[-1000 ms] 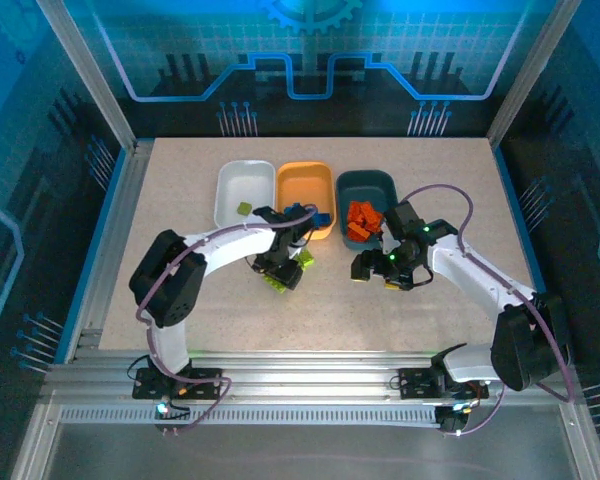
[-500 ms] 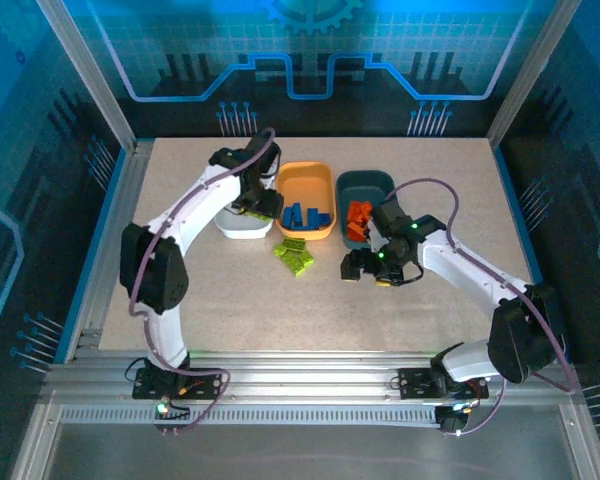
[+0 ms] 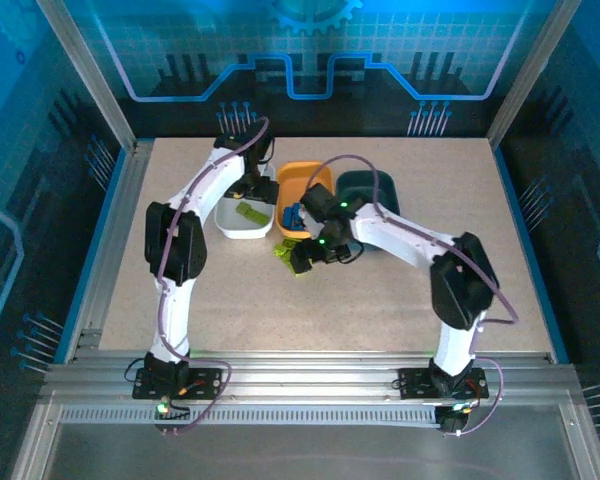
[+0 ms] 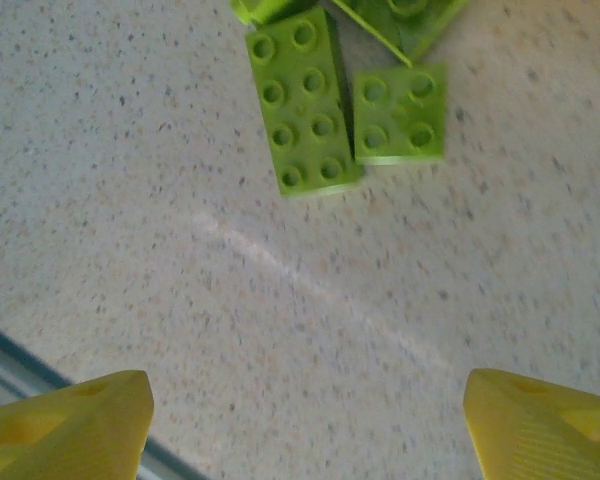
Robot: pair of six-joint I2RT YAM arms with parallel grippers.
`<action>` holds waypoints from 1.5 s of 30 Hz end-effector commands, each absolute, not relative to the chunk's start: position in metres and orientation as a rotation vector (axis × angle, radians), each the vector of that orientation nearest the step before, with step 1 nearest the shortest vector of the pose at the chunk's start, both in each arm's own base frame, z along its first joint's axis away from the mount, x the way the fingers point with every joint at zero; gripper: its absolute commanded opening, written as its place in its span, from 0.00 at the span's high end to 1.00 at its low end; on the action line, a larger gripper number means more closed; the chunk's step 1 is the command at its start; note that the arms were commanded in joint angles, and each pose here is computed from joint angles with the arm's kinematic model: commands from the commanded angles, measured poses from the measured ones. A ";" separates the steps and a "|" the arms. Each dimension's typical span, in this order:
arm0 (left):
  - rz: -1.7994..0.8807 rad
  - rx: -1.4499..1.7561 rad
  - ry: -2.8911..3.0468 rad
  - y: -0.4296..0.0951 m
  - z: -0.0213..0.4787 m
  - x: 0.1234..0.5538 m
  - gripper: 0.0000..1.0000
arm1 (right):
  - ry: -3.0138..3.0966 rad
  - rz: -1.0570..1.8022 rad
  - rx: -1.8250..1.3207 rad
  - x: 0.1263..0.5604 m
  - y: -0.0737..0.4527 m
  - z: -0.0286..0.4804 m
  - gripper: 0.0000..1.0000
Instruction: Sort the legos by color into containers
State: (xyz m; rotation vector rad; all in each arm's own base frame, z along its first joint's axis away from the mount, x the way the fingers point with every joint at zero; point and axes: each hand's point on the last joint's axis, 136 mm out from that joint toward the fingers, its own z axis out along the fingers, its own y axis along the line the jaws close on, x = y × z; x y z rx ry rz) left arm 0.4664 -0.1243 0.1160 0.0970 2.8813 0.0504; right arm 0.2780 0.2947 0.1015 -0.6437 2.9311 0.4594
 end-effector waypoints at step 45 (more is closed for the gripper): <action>-0.295 -0.249 2.803 -0.109 0.187 0.314 0.07 | 2.879 -0.024 -1.031 0.292 0.326 0.019 0.71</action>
